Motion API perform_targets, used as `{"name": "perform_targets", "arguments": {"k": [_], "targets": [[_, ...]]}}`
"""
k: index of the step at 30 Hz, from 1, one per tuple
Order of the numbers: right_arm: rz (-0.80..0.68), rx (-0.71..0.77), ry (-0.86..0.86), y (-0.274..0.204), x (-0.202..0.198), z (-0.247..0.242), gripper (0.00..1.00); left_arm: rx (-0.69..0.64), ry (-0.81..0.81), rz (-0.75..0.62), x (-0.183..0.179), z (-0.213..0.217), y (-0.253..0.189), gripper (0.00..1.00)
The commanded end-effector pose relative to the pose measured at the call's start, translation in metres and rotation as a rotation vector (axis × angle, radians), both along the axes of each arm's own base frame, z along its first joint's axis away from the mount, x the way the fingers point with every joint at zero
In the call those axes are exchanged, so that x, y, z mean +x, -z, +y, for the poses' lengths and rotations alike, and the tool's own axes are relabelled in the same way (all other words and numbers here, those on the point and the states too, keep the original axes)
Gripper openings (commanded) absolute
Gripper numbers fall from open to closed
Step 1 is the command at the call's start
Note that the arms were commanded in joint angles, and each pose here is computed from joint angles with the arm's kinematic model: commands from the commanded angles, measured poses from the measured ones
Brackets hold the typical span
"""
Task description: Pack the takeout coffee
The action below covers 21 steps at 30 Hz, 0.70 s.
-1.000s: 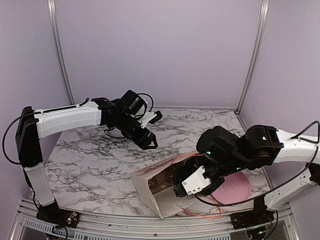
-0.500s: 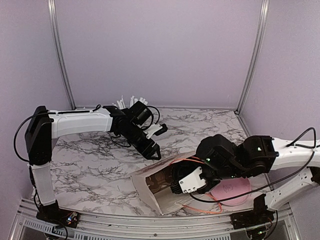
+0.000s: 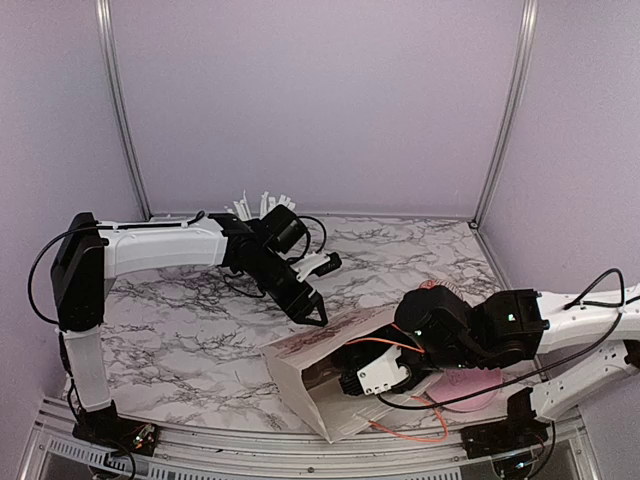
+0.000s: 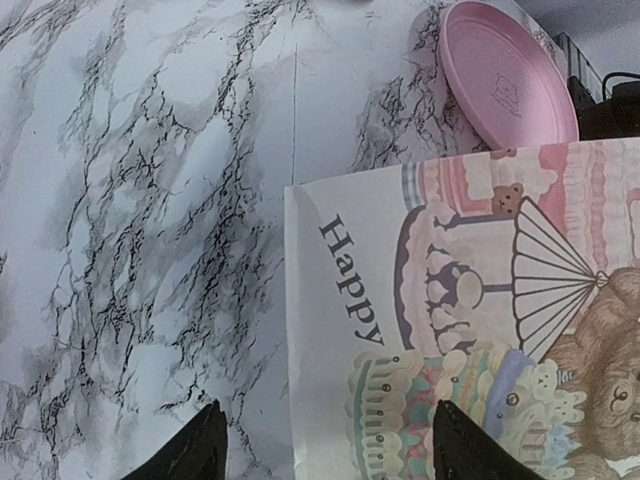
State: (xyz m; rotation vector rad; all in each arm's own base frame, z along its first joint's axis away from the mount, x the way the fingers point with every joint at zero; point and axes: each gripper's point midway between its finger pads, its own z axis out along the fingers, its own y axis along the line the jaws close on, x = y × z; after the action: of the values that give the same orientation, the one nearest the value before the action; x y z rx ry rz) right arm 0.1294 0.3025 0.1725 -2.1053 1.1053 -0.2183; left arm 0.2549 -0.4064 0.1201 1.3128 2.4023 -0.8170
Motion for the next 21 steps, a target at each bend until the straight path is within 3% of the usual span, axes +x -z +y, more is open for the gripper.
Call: {"name": "perform_targets", "arguments": {"k": [1,21], "targets": [[-0.043,0.088,0.023,-0.019,0.012,0.009,0.39,-0.015,0.035,0.016,-0.004,-0.006,0.004,0.7],[0.06,0.066,-0.013,-0.009,0.015,0.019,0.38,-0.01,0.035,0.017,0.0,-0.007,0.009,0.7]]}}
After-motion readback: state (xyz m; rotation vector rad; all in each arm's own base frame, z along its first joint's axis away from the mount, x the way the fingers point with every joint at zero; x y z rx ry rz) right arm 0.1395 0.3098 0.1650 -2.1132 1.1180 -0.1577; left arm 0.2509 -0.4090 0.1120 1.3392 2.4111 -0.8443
